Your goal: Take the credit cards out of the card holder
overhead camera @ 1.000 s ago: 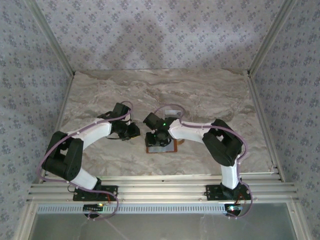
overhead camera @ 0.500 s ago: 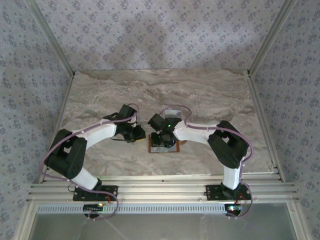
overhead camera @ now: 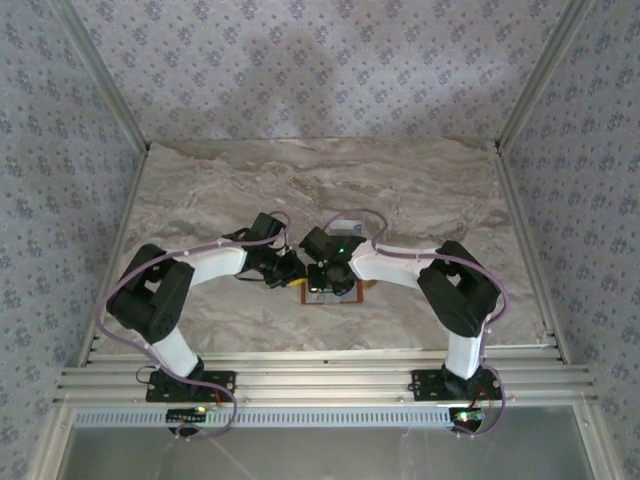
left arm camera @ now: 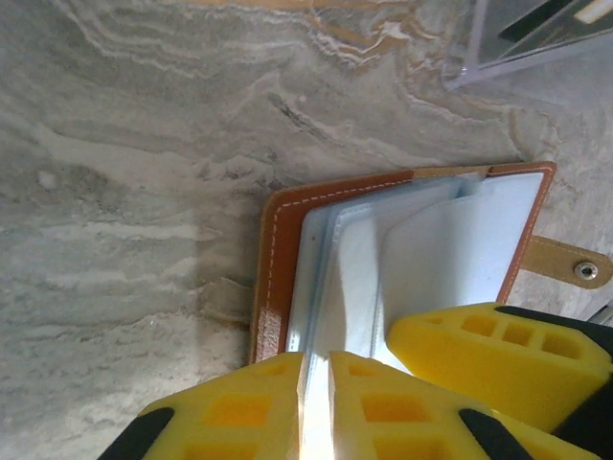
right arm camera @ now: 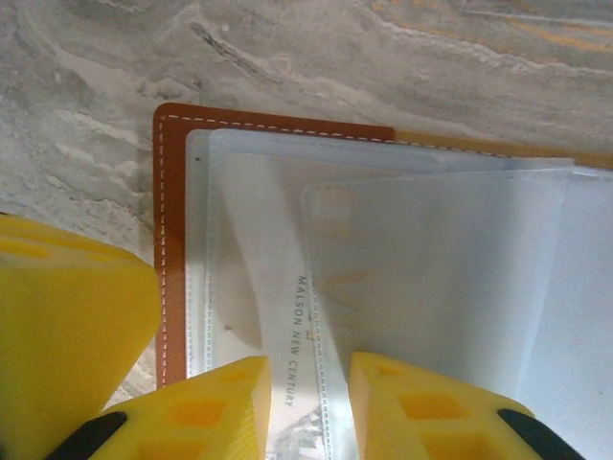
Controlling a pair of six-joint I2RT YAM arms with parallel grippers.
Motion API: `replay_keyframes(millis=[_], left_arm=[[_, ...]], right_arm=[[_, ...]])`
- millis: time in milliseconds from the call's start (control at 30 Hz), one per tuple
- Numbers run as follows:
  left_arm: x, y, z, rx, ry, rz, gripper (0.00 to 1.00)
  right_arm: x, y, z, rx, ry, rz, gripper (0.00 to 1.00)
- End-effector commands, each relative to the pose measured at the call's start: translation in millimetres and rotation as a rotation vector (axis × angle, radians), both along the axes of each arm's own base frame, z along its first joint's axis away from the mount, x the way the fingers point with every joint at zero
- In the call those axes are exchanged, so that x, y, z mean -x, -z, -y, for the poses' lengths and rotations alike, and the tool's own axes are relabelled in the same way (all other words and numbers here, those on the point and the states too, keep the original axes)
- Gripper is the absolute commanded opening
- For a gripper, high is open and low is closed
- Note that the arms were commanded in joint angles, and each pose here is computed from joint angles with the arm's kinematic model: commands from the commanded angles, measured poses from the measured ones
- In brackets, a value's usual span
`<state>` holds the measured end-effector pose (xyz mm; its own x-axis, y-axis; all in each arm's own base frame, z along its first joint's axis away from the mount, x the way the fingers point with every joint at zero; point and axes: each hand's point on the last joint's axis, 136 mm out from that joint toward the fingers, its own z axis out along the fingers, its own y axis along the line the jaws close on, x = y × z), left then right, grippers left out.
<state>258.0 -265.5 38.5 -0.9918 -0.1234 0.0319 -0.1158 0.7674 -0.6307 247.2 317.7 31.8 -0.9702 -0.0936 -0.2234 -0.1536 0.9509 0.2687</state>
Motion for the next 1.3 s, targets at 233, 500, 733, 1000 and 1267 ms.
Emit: replay_keyframes(millis=[233, 500, 733, 1000, 1267], left_arm=[[15, 26, 0, -0.025, 0.017, -0.104, 0.14], [20, 38, -17, -0.075, -0.005, -0.138, 0.14], [20, 40, -21, -0.096, 0.011, -0.140, 0.14], [17, 39, -25, -0.100, 0.011, -0.137, 0.14], [15, 38, -25, -0.105, 0.017, -0.128, 0.14]], right_arm=[[3, -3, 7, 0.015, 0.023, -0.002, 0.27], [0, -6, 22, 0.112, 0.033, 0.025, 0.38], [-2, -16, 35, 0.198, 0.029, 0.045, 0.44], [-5, -19, 46, 0.236, 0.036, 0.054, 0.47], [-9, -20, 63, 0.264, 0.061, 0.053, 0.46]])
